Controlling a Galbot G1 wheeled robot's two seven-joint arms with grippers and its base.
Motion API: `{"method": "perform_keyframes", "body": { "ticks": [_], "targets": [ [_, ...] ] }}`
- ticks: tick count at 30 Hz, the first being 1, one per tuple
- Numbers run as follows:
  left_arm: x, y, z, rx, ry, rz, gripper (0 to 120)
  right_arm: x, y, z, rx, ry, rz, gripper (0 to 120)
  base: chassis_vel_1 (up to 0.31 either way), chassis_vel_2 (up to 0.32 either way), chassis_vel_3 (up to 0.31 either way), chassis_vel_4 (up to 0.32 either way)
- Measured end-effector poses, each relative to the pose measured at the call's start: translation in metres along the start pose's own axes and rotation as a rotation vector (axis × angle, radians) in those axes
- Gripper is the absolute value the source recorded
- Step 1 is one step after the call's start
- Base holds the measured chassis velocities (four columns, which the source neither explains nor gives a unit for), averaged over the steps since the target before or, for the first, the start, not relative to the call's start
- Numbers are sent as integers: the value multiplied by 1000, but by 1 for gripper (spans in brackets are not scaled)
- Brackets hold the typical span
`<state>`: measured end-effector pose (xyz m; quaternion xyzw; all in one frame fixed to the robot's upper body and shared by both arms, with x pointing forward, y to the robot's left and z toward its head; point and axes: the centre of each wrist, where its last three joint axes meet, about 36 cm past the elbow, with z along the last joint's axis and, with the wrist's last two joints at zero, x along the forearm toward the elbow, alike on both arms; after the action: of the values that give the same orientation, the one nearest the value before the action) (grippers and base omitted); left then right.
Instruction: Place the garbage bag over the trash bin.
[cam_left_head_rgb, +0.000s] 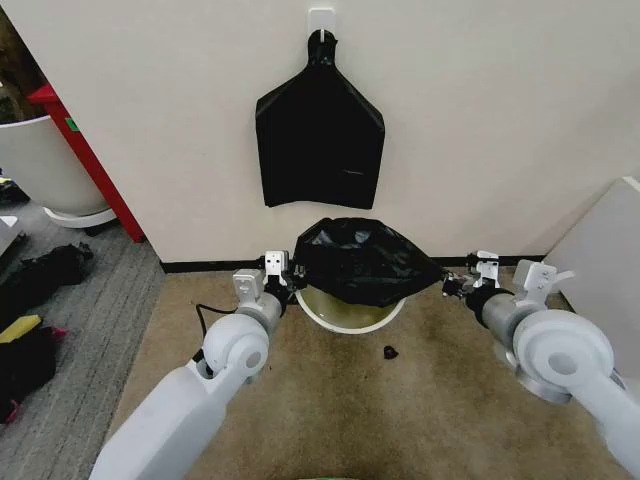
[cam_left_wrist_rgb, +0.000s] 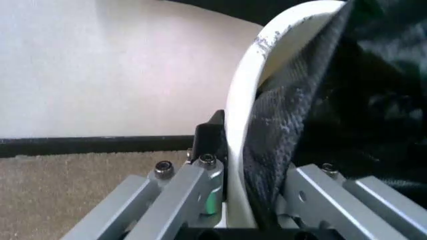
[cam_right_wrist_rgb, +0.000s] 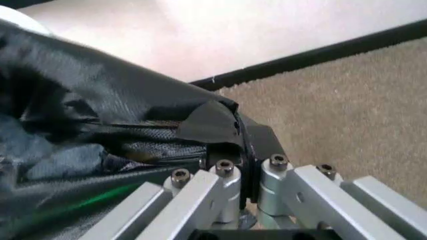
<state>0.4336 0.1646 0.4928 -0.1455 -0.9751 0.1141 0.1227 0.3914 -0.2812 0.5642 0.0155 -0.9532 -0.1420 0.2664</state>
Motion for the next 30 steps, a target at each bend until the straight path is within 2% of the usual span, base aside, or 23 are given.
{"method": "perform_keyframes", "body": {
  "ticks": [15,30],
  "targets": [
    [4,2,-4,38,-2,36,4,-18,-17,-7,-185,103,-140,0,0,0,0,0],
    [9,4,-9,78,-4,65,4,-41,-37,0,-240,136,-220,0,0,0,0,0]
  ]
}}
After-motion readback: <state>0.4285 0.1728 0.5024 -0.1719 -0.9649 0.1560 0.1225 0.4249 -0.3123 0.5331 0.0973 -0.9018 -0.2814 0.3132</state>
